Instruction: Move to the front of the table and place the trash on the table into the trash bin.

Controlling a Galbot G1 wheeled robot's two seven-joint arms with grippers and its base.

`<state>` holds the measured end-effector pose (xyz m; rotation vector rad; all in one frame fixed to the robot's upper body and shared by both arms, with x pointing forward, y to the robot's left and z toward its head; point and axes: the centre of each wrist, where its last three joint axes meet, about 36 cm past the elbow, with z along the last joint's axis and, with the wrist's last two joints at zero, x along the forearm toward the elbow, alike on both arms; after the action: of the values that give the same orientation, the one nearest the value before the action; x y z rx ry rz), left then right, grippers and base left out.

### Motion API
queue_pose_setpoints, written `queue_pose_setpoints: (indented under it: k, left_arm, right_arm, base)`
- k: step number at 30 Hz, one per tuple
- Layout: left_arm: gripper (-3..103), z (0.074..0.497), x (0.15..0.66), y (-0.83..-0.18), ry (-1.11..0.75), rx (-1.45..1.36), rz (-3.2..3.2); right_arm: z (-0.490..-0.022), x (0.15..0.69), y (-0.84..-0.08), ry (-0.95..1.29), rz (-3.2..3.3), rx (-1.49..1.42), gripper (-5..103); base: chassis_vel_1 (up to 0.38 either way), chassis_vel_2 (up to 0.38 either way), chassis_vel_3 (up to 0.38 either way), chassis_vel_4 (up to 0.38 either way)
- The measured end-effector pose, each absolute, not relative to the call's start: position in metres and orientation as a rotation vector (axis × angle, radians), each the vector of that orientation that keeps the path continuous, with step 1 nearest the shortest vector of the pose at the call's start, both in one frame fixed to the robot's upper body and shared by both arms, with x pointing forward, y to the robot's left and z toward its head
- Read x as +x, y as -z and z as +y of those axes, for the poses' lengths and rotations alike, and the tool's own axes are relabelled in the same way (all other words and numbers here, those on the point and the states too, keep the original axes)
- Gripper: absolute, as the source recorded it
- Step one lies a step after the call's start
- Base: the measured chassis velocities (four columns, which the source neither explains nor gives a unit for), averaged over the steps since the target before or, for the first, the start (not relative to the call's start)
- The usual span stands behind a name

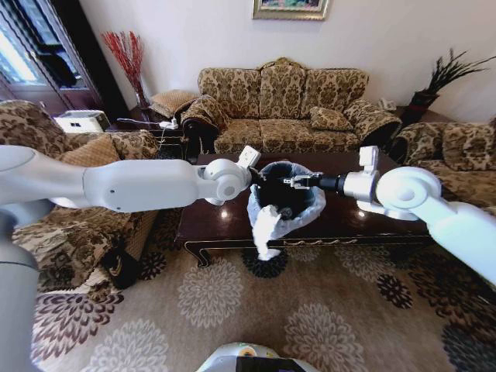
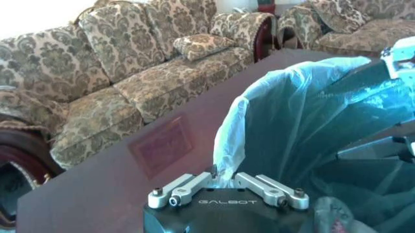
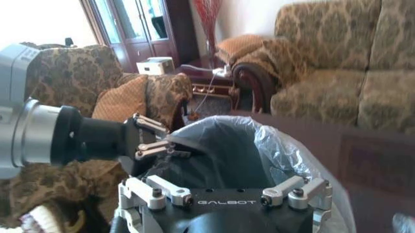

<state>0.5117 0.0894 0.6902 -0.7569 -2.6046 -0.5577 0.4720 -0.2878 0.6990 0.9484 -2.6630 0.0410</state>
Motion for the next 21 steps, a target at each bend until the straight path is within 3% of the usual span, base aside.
queue_pose_setpoints:
  k: [21]
  left_arm:
    - [0, 0.119, 0.513, -0.681, 0.556, -0.667, -2.583]
  right_arm:
    - [-0.281, 0.452, -0.687, -0.259, -3.229, 1.046, 100]
  base:
    - [0.0, 0.0, 0.0, 0.0]
